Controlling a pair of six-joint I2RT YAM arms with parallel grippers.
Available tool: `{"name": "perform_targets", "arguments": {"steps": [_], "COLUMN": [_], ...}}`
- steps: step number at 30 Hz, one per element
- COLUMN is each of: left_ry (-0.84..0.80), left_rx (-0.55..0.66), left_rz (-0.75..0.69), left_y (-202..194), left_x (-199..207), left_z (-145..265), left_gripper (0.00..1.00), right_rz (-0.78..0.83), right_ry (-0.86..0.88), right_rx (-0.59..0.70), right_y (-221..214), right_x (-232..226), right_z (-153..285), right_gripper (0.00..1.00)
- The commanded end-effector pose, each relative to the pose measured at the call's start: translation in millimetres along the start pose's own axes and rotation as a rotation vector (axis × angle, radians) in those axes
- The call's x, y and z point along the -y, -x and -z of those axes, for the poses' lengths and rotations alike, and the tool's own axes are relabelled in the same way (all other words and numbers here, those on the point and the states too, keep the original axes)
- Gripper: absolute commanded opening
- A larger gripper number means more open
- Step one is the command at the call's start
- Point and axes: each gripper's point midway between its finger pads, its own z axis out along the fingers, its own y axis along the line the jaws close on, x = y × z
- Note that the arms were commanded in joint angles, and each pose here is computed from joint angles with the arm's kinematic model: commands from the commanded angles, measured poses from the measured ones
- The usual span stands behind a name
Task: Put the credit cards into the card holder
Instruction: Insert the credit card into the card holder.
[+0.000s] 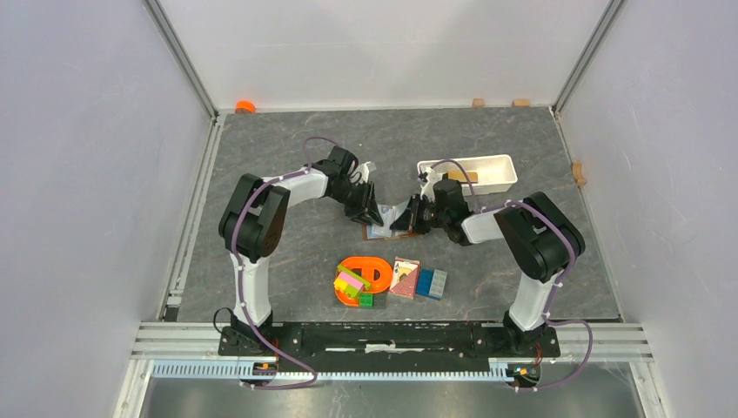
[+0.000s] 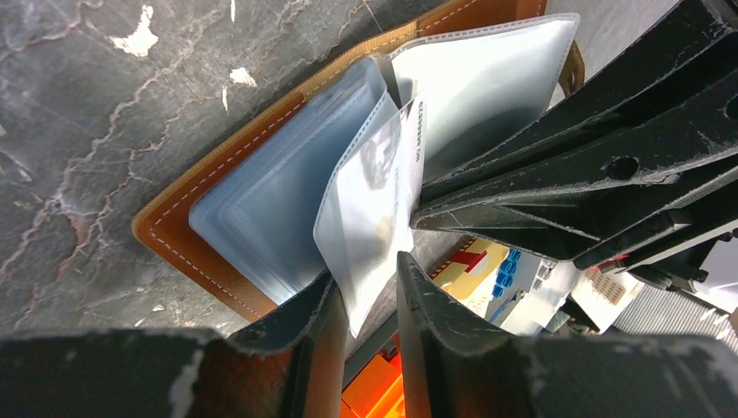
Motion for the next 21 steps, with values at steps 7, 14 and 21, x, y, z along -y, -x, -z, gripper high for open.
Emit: {"name": "perform_targets", "arguments": {"steps": [7, 14, 21], "left_ry": [0.037, 0.033, 0.027], "left_rx": [0.024, 0.009, 0.008], "left_rz": [-0.023, -0.045, -0.051], "left_y": [-1, -2, -1], "left_x": [-13, -10, -8], "left_z": [-6, -3, -3], "left_gripper": [0.32, 0.31, 0.31], "right_rz": [0.086, 0.183, 0.234], "right_ry": [0.151, 0.185, 0.198], "right_rx": [0.045, 0.054, 0.043], "right_y": [15, 27, 28], "right_x": [-38, -44, -49], "right_z": [-4, -12, -10], "right_gripper": [0.13, 0.18, 0.25]}}
